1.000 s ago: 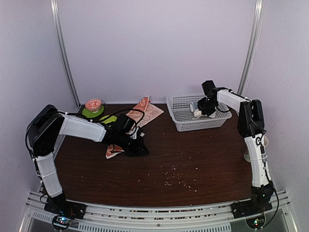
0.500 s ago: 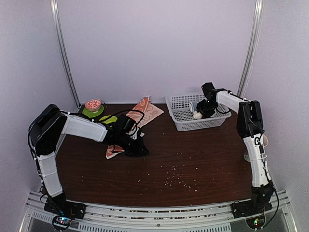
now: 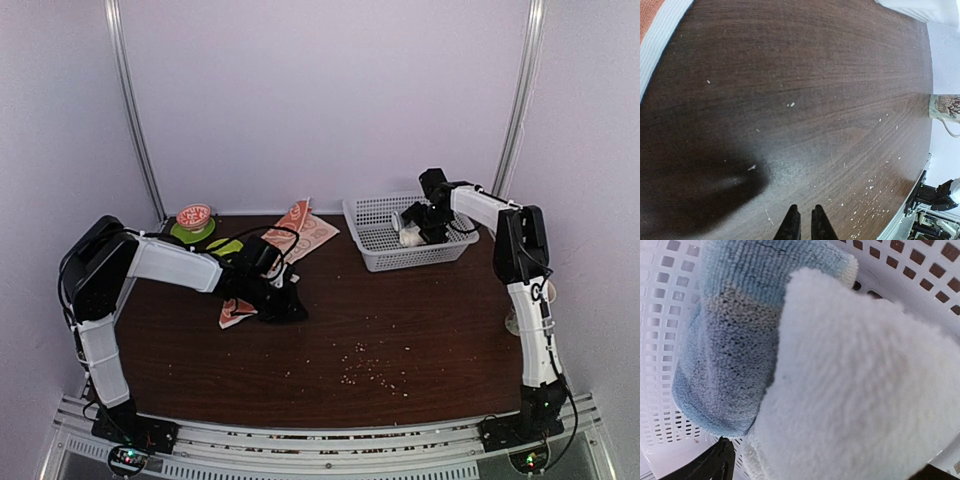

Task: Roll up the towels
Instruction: Place the towel in the bin, then pick up the towel from the center of the board.

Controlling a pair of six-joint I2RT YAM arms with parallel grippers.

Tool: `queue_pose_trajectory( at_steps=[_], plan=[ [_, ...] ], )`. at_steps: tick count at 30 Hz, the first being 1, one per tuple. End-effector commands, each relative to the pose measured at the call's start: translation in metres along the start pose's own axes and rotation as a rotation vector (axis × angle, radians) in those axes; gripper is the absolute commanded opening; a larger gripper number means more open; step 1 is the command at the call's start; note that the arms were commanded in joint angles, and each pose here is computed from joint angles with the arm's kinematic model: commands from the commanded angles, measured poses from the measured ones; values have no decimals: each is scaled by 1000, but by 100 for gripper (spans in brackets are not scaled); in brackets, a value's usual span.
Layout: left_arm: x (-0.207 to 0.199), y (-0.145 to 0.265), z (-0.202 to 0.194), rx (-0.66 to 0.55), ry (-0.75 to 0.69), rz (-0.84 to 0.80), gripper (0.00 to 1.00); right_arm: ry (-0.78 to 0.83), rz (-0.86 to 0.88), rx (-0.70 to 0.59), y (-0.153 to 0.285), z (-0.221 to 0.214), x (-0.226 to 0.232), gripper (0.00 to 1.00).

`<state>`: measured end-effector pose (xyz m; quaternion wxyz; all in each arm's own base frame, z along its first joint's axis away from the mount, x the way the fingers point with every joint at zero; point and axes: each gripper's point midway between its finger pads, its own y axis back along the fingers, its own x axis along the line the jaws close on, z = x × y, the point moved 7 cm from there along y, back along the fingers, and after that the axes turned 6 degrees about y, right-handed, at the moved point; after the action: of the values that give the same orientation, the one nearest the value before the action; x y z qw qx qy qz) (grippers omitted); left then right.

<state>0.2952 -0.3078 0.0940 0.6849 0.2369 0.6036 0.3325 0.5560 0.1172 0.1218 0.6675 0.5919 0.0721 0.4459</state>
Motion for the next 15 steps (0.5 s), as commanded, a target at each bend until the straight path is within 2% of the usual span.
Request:
queue_pose_trajectory(
  at_steps=[1, 10, 15],
  plan=[
    [-8, 2, 9, -19, -21, -34, 10, 5, 56, -37, 43, 11, 11, 100],
    [-9, 3, 10, -23, -27, -42, 10, 34, 148, -64, 88, 15, 23, 100],
    [-14, 10, 12, -44, -41, -38, 10, 145, 203, -109, 119, 20, 34, 95]
  ],
)
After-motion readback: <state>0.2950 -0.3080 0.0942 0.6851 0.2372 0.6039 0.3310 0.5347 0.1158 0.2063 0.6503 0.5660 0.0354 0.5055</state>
